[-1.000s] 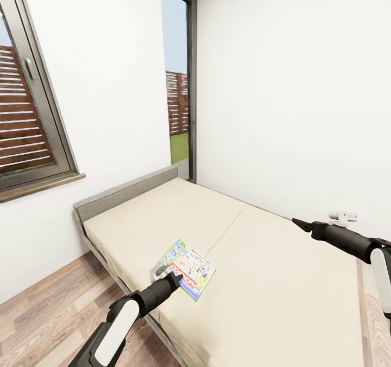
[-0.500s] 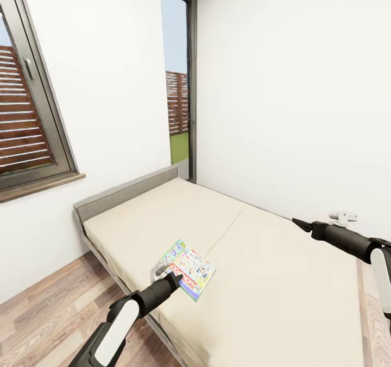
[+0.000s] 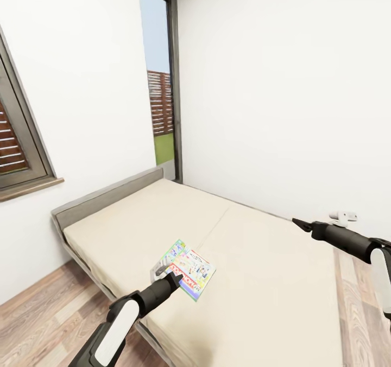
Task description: Put all the toys in the child's room - the three board games (two on the bed and one on the table), the two jigsaw puzzles on the table, and the tennis ball on the table - inside the toy box on the table in the child's room.
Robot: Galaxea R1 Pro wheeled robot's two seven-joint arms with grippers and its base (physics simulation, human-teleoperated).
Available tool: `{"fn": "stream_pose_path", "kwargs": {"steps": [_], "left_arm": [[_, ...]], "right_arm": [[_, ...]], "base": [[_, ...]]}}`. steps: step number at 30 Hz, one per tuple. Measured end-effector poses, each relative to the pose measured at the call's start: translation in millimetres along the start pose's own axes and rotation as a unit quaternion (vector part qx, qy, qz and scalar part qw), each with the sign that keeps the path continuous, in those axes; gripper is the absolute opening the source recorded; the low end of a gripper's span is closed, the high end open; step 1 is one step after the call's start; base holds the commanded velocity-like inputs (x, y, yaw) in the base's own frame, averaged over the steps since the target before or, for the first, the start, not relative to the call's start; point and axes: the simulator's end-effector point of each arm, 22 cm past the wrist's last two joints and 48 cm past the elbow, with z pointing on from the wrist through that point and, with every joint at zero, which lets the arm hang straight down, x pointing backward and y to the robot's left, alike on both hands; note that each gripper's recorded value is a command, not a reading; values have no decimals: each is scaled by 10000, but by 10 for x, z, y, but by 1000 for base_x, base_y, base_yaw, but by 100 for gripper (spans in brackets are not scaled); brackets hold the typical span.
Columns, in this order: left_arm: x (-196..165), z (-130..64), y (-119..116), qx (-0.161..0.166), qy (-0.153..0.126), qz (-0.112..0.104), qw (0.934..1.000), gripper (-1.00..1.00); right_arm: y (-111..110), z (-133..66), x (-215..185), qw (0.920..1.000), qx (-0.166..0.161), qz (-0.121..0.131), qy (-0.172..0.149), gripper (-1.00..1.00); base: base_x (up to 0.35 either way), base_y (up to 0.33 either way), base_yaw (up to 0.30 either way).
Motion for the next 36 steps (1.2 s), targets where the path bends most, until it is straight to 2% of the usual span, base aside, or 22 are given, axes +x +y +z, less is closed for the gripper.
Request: {"fn": "stream_pose_path", "kwargs": {"steps": [36], "left_arm": [[0, 0, -2, 3, 1, 6, 10000, -100]], "right_arm": [[8, -4, -5, 10000, -9, -2, 0, 100]], "base": [[0, 0, -278]]}}
